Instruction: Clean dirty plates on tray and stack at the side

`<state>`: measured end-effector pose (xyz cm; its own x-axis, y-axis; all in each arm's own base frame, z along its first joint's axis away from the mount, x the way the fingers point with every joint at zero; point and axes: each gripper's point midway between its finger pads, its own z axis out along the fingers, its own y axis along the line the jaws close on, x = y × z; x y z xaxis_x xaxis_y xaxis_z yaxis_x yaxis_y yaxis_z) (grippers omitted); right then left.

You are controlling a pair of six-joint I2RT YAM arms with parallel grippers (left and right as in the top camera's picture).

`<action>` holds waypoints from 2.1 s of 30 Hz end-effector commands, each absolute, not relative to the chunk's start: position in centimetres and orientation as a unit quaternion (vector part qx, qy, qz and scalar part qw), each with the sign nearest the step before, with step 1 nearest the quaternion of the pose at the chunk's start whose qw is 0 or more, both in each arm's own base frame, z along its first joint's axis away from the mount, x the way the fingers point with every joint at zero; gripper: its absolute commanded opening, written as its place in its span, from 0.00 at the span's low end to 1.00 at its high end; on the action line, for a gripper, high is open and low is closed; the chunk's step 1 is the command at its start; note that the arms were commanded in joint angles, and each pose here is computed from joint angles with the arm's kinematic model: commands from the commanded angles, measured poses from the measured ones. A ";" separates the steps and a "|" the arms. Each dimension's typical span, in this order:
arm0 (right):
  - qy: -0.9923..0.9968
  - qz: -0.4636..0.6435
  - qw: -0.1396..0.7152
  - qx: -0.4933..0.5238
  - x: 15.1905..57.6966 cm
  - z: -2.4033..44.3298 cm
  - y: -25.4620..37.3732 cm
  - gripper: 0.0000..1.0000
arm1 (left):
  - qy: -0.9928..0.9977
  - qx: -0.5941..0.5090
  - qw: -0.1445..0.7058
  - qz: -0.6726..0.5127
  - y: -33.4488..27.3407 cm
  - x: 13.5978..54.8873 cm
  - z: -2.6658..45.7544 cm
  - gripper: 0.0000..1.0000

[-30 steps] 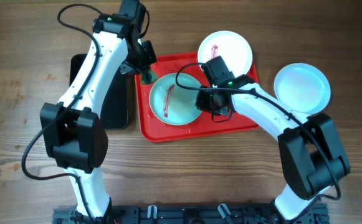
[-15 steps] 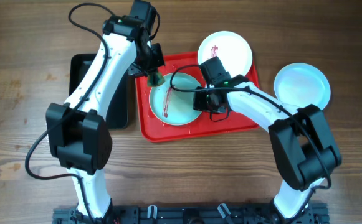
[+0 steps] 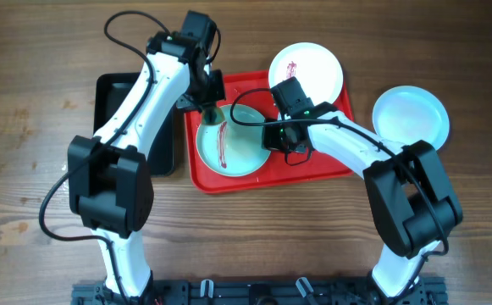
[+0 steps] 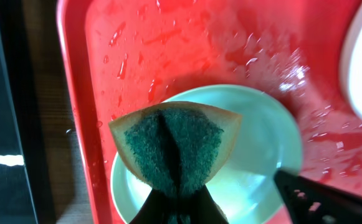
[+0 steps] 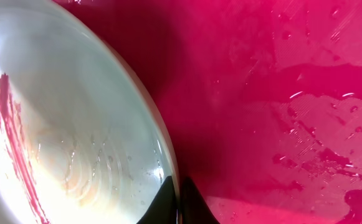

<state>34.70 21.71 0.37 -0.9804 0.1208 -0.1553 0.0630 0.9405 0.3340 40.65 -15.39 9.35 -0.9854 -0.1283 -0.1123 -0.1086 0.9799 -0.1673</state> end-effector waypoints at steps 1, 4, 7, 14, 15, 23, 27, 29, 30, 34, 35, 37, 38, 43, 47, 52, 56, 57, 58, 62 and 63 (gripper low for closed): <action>0.981 0.178 0.068 0.045 34.5 -0.4 21.8 0.04 | 0.995 -0.016 0.042 -0.087 -15.7 39.6 7.5 0.04; 0.981 0.178 0.069 0.046 34.6 -0.5 21.7 0.04 | 0.994 -0.011 0.030 -0.109 -16.4 39.0 6.7 0.04; 0.980 0.179 0.071 0.046 34.7 -0.4 21.7 0.04 | 0.994 -0.007 0.023 -0.109 -16.3 38.5 5.5 0.04; 0.980 0.180 0.072 0.046 34.8 -0.4 21.8 0.04 | 0.994 0.040 0.010 -0.104 -15.9 36.8 2.3 0.04; 0.980 0.181 0.072 0.046 34.8 -0.4 21.8 0.04 | 0.993 0.047 0.011 -0.104 -16.0 36.5 1.8 0.04; 0.980 0.182 0.072 0.046 34.8 -0.4 21.8 0.04 | 0.991 0.085 -0.013 -0.098 -17.7 33.3 -0.9 0.04; 0.979 0.182 0.072 0.048 34.8 -0.4 21.8 0.04 | 0.988 0.108 -0.021 -0.109 -19.2 32.2 -0.9 0.04; 0.979 0.182 0.072 0.048 34.8 -0.4 21.9 0.04 | 0.978 0.149 -0.023 -0.146 -21.0 31.7 -0.6 0.04; 0.979 0.182 0.072 0.048 34.8 -0.4 21.9 0.04 | 0.972 0.167 -0.024 -0.166 -21.7 31.4 -0.4 0.04; 0.980 0.182 0.072 0.048 34.8 -0.4 21.8 0.04 | 0.956 0.195 -0.028 -0.219 -23.2 30.9 0.3 0.04; 0.980 0.182 0.072 0.048 34.8 -0.4 21.8 0.04 | 0.956 0.194 -0.028 -0.218 -23.2 30.9 0.3 0.04; 0.980 0.182 0.072 0.048 34.8 -0.4 21.8 0.04 | 0.960 0.185 -0.025 -0.207 -22.7 31.3 0.2 0.04; 0.980 0.182 0.072 0.048 34.8 -0.4 21.8 0.04 | 0.964 0.177 -0.023 -0.198 -22.3 31.5 0.0 0.04; 0.980 0.182 0.072 0.048 34.8 -0.4 21.8 0.04 | 0.998 0.041 0.028 -0.027 -16.2 34.8 -1.3 0.04; 0.979 0.182 0.071 0.050 34.8 -0.4 21.8 0.04 | 0.986 -0.071 0.099 0.112 -11.0 37.0 -0.6 0.04; 0.979 0.182 0.071 0.051 34.8 -0.4 21.8 0.04 | 0.969 -0.092 0.153 0.173 -9.6 38.3 0.5 0.04; 0.979 0.182 0.071 0.051 34.8 -0.4 21.8 0.04 | 0.963 -0.081 0.184 0.180 -10.6 39.1 1.0 0.04; 0.979 0.182 0.071 0.051 34.8 -0.4 21.8 0.04 | 0.962 -0.078 0.191 0.177 -11.1 39.3 1.1 0.04; 0.979 0.182 0.071 0.051 34.8 -0.4 21.8 0.04 | 0.962 -0.077 0.197 0.172 -11.5 39.5 1.1 0.04; 0.979 0.182 0.071 0.051 34.8 -0.4 21.8 0.04 | 0.975 -0.025 0.183 0.123 -14.4 39.2 0.5 0.04; 0.979 0.182 0.071 0.051 34.8 -0.4 21.8 0.04 | 0.982 0.005 0.165 0.092 -15.7 38.8 0.0 0.04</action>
